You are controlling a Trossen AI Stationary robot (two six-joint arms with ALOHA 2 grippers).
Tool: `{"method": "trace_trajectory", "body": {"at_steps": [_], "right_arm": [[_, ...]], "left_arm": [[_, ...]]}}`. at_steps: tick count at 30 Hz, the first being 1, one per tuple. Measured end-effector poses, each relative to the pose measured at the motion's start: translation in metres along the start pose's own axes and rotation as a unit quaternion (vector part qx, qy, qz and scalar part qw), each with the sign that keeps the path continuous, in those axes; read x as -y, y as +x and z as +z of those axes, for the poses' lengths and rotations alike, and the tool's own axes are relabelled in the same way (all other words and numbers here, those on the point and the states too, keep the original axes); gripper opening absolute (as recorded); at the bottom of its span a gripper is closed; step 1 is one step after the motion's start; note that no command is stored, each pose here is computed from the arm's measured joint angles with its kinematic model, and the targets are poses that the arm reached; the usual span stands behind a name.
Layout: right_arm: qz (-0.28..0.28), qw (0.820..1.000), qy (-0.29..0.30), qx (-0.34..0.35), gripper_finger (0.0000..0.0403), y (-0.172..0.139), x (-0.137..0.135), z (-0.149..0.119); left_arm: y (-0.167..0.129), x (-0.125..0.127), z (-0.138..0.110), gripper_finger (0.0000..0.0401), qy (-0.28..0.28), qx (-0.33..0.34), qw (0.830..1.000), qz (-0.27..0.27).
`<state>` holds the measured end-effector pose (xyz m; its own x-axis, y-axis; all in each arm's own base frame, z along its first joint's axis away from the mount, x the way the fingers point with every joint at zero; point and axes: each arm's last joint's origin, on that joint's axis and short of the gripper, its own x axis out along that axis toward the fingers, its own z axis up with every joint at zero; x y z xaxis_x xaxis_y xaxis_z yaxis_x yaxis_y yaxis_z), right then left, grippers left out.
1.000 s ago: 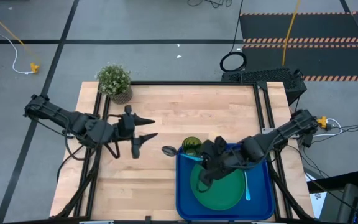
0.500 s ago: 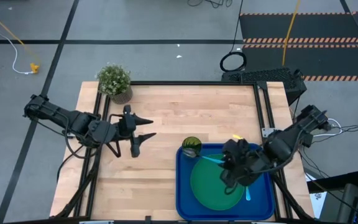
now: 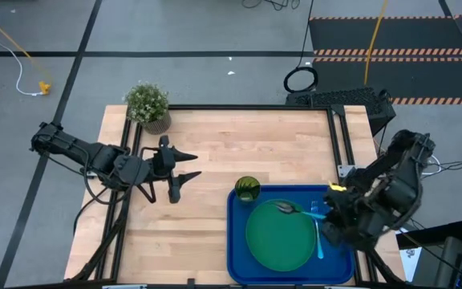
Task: Pick and place plate/cup/fork/spoon on tray
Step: Put the blue spoon on the blue tray to the right of the blue fork
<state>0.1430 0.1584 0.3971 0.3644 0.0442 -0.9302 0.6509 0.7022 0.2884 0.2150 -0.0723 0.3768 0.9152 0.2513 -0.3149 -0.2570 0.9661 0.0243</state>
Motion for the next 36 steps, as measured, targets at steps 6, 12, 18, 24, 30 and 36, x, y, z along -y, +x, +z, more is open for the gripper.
{"method": "trace_trajectory", "body": {"at_steps": [6, 12, 18, 24, 30, 36], "right_arm": [[-0.02, 0.999, 0.037, -0.023, 0.006, 0.005, 0.005, -0.023], [-0.079, 0.988, 0.122, -0.055, 0.006, 0.028, 0.013, -0.051], [-0.118, 0.975, 0.155, -0.111, 0.006, 0.056, 0.018, -0.07], [-0.161, 0.967, 0.154, -0.121, 0.006, 0.073, 0.027, -0.075], [-0.183, 0.964, 0.152, -0.119, 0.006, 0.066, 0.037, -0.07], [-0.218, 0.952, 0.167, -0.133, 0.006, 0.061, 0.048, -0.064]], "left_arm": [[0.001, -0.001, 0.0, 0.0225, -0.002, 0.0, 1.0, 0.003], [0.004, -0.006, 0.001, 0.0225, -0.011, 0.0, 1.0, 0.015], [0.005, -0.008, 0.001, 0.0225, -0.016, 0.0, 1.0, 0.02], [0.005, -0.008, 0.001, 0.0225, -0.02, 0.0, 1.0, 0.019], [0.005, -0.008, 0.001, 0.0225, -0.02, 0.0, 1.0, 0.019], [0.005, -0.008, -0.001, 0.0225, -0.012, -0.011, 1.0, 0.022]]}}
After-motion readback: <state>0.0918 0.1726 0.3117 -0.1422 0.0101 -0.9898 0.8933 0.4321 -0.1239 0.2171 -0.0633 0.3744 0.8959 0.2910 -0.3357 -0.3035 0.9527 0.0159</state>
